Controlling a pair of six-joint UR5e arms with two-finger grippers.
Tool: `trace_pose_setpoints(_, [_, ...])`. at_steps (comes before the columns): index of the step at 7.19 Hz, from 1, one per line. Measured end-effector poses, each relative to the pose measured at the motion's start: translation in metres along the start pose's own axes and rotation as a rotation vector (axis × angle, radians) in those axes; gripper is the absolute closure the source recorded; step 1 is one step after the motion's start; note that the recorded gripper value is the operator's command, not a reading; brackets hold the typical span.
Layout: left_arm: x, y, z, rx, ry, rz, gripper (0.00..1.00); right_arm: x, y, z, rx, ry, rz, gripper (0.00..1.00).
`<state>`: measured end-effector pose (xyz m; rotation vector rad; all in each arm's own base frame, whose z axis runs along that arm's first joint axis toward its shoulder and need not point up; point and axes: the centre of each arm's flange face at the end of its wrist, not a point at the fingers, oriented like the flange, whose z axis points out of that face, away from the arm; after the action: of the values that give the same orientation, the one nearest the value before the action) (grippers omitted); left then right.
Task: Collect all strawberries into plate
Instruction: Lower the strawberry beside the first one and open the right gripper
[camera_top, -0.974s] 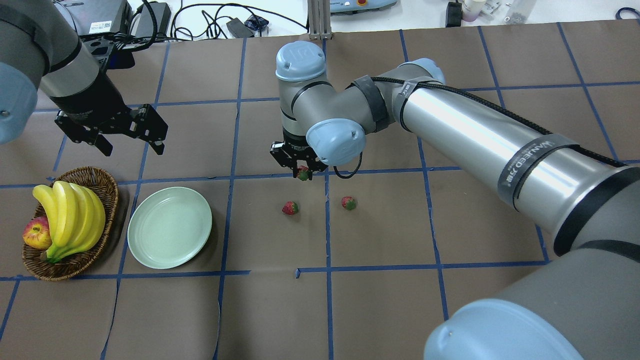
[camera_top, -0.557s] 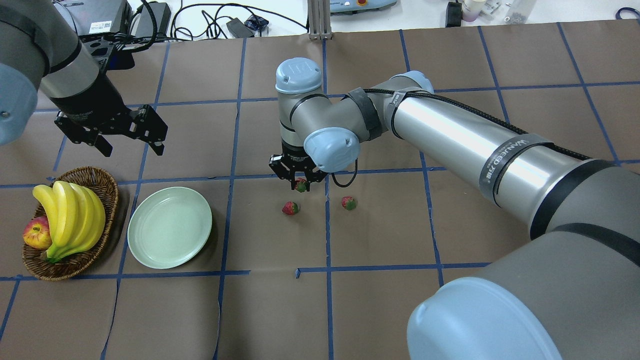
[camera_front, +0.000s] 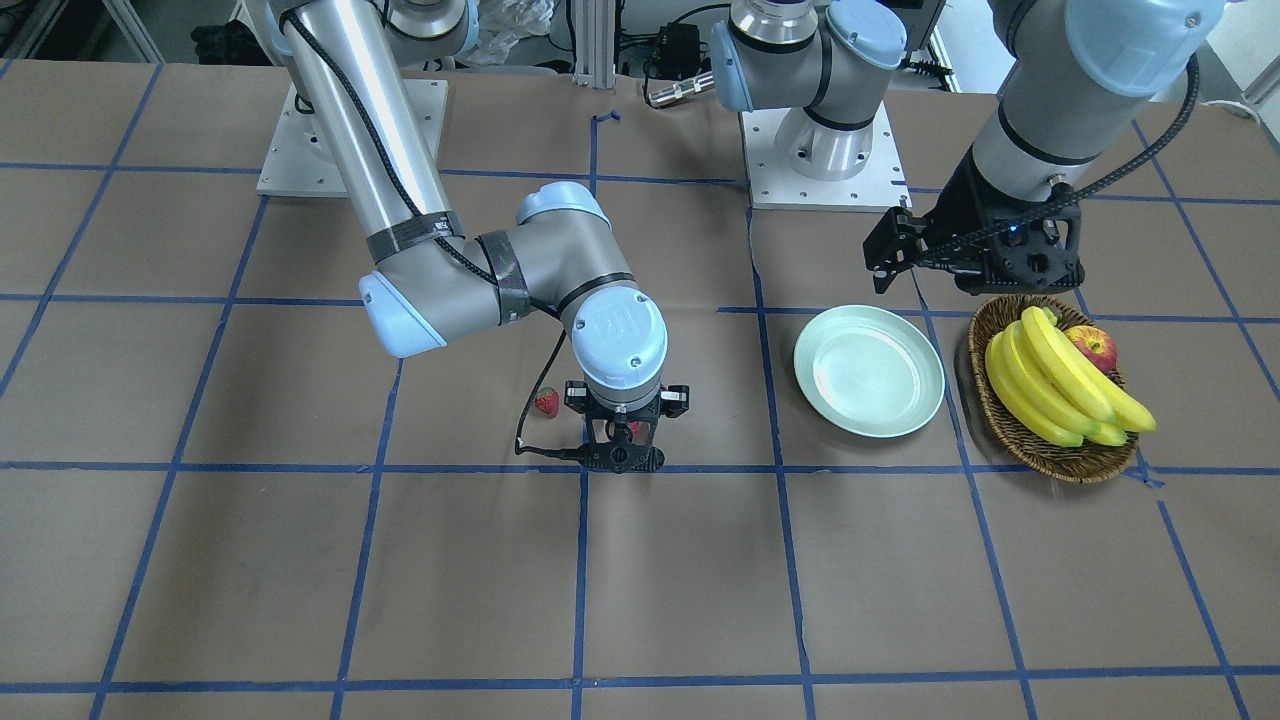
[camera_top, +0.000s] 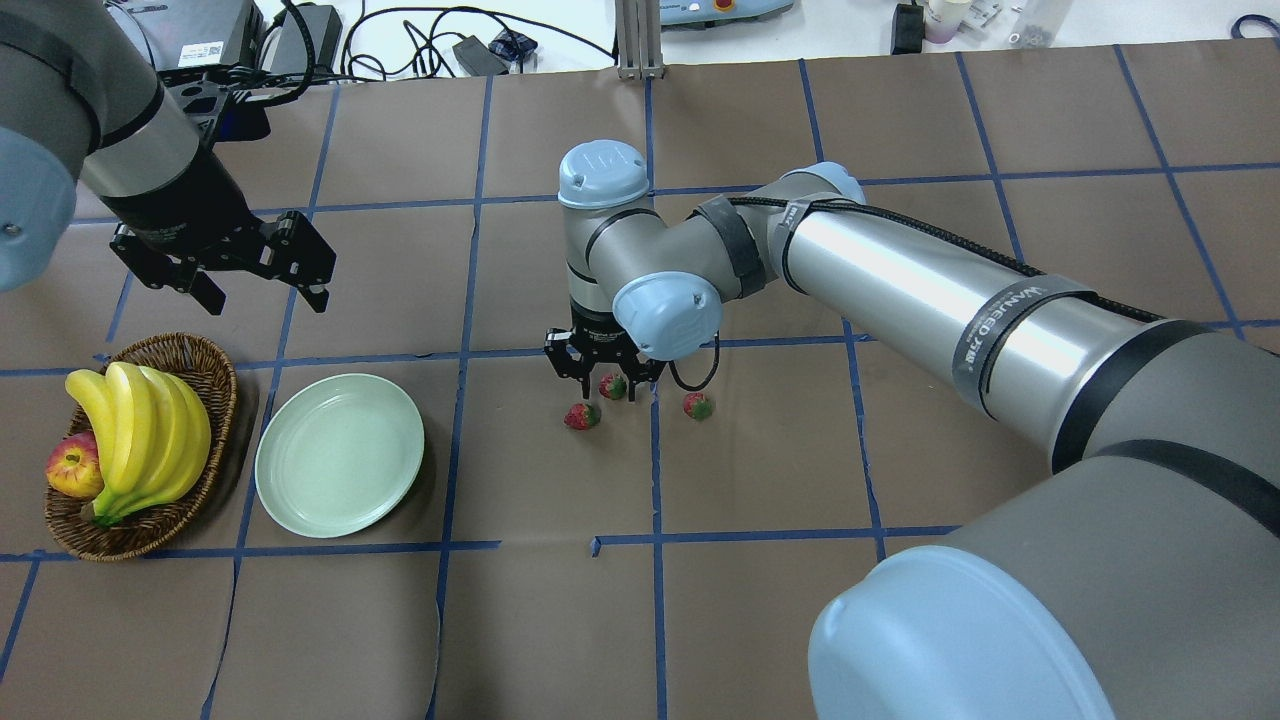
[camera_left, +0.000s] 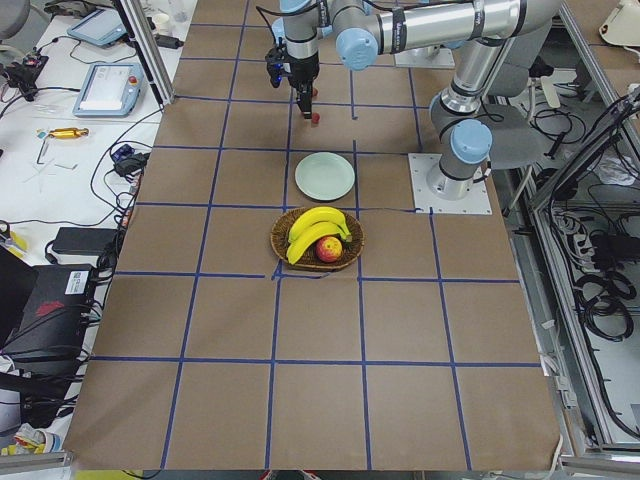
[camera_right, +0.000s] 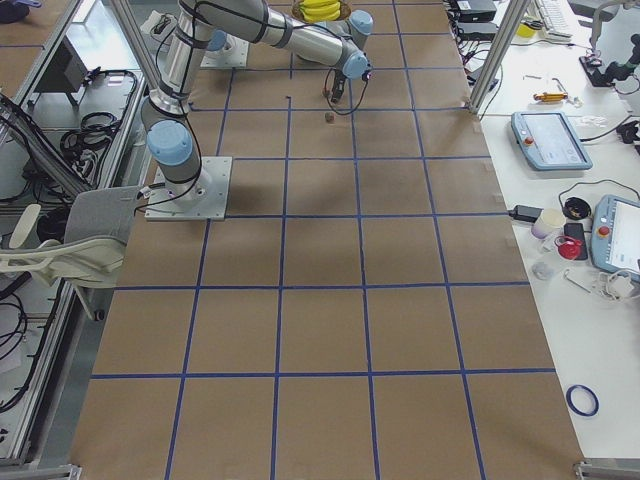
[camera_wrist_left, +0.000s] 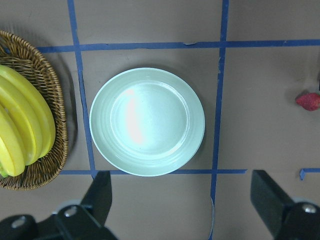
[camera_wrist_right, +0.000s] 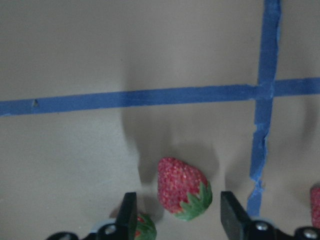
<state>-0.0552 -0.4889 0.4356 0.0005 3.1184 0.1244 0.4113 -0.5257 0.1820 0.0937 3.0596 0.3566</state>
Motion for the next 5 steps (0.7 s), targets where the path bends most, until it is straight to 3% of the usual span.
trace_pose_setpoints(3, [0.000,0.000,0.000,0.000,0.000,-0.001,0.00,0.010,0.008,-0.043,0.040,-0.006,-0.004,0.00])
trace_pose_setpoints(5, [-0.001,0.000,-0.001,0.003,-0.001,-0.001,0.00,0.031,0.018,-0.074,0.042,0.037,-0.058,0.00])
